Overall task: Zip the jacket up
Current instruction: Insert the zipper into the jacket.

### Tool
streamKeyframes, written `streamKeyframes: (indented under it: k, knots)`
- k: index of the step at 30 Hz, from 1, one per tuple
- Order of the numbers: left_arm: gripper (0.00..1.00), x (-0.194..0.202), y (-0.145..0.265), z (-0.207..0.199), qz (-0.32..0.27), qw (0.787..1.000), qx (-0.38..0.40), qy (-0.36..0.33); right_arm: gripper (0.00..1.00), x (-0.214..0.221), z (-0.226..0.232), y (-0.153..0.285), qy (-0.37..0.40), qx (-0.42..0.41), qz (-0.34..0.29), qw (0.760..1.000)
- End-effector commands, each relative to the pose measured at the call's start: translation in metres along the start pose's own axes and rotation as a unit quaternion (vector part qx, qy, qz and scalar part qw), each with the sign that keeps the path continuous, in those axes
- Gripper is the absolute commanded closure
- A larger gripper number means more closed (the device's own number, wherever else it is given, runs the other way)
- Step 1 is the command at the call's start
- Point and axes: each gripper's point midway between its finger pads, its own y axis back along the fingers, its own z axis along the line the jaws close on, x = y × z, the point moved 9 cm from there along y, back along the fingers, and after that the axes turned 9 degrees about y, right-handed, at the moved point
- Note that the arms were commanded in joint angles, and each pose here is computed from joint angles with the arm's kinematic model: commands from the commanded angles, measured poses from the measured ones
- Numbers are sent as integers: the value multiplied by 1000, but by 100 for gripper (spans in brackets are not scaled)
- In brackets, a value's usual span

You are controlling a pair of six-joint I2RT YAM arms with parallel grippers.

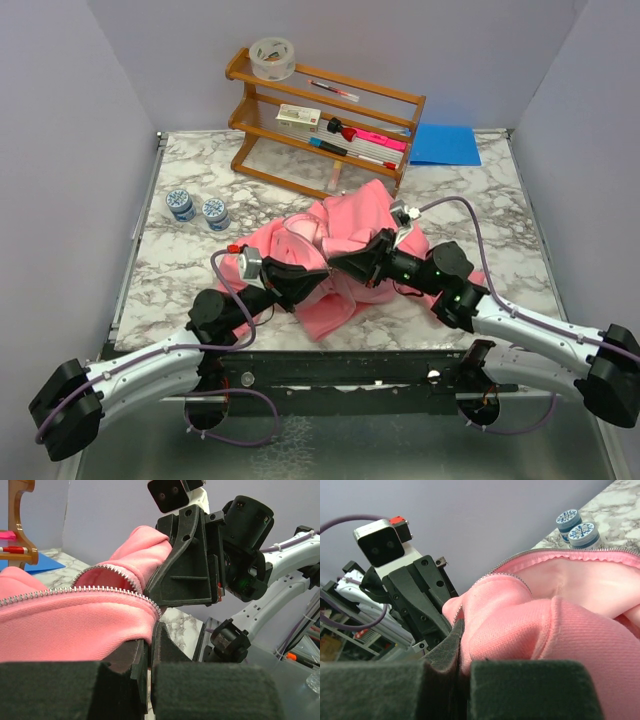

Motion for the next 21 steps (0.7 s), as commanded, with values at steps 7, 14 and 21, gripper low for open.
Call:
streamKeyframes:
  k: [7, 14, 21]
  knots:
    - [100, 25, 15, 10, 51, 998, -24, 25, 100, -35, 17, 9, 11, -25, -92, 995]
    - [100, 20, 15, 1, 50, 998, 8, 26, 100, -26, 23, 14, 19, -68, -71, 995]
    - [100, 27, 15, 2, 73, 997, 11, 37, 100, -30, 24, 17, 16, -65, -93, 993]
